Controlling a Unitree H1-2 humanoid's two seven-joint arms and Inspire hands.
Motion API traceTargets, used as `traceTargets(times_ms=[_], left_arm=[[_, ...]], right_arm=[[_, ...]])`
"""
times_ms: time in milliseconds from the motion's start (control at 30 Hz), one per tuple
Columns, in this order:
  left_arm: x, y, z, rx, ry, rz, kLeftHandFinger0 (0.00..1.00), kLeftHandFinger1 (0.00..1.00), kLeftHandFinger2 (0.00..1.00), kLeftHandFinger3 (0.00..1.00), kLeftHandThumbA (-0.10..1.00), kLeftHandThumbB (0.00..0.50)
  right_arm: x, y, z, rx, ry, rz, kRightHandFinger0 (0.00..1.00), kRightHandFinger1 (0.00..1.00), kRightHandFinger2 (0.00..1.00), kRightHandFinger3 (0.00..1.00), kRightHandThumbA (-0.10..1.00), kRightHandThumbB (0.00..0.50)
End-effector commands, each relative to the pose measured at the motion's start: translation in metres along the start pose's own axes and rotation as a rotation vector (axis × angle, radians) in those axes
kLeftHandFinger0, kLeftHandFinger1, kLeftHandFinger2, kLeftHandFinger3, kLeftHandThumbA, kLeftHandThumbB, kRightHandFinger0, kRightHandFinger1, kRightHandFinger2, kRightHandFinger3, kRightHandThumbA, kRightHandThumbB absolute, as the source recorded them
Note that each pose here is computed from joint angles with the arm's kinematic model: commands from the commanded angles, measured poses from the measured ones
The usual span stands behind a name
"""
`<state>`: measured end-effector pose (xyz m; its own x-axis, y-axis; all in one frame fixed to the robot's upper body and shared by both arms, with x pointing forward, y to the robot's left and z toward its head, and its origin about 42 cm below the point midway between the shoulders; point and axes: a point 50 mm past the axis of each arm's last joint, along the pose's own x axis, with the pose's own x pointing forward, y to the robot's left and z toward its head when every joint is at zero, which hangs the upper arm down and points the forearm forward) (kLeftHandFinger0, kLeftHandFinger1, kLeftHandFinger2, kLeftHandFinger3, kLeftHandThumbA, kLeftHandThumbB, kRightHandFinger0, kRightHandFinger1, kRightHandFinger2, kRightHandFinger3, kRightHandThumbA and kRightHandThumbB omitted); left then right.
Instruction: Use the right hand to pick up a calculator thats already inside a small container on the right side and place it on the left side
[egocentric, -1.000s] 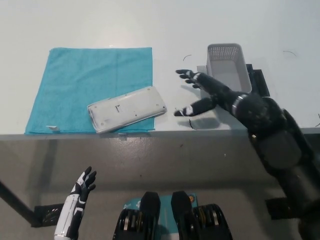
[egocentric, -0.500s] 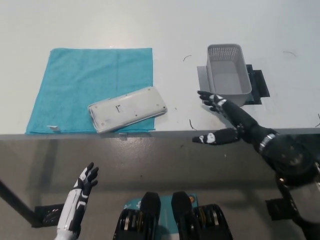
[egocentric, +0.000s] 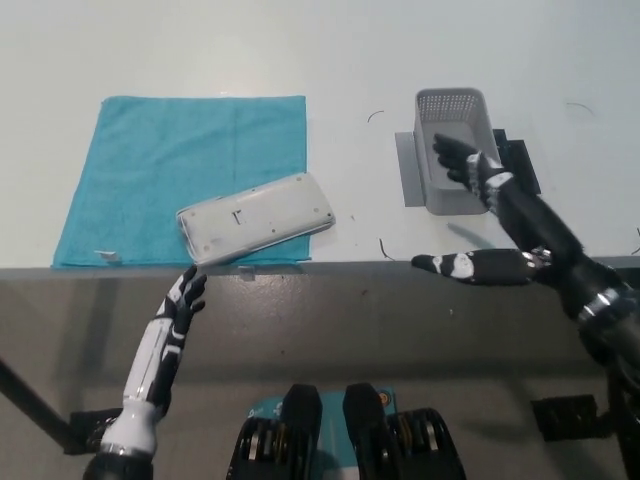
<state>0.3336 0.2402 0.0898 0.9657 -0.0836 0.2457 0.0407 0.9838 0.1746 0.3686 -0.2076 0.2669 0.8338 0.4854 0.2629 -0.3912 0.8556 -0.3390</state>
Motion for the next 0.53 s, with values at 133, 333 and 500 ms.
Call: traceTargets(times_ms=[133, 333, 500], left_arm=[[0.072, 0.015, 0.043, 0.012, -0.210, 0.007, 1.00, 1.00, 1.00, 1.00, 0.97, 0.086], [0.082, 0.019, 0.044, 0.040, -0.208, 0.004, 1.00, 1.00, 1.00, 1.00, 0.99, 0.131], [0.084, 0.020, 0.044, 0.037, -0.206, -0.003, 1.00, 1.00, 1.00, 1.00, 1.00, 0.166]], right_arm=[[-0.040, -0.023, 0.047, 0.178, -0.446, -0.238, 1.00, 1.00, 1.00, 1.00, 1.00, 0.359], [-0.026, -0.008, -0.018, 0.245, -0.186, -0.219, 1.00, 1.00, 1.00, 1.00, 1.00, 0.335], [-0.029, 0.003, -0.042, 0.254, -0.118, -0.220, 1.00, 1.00, 1.00, 1.00, 1.00, 0.299]])
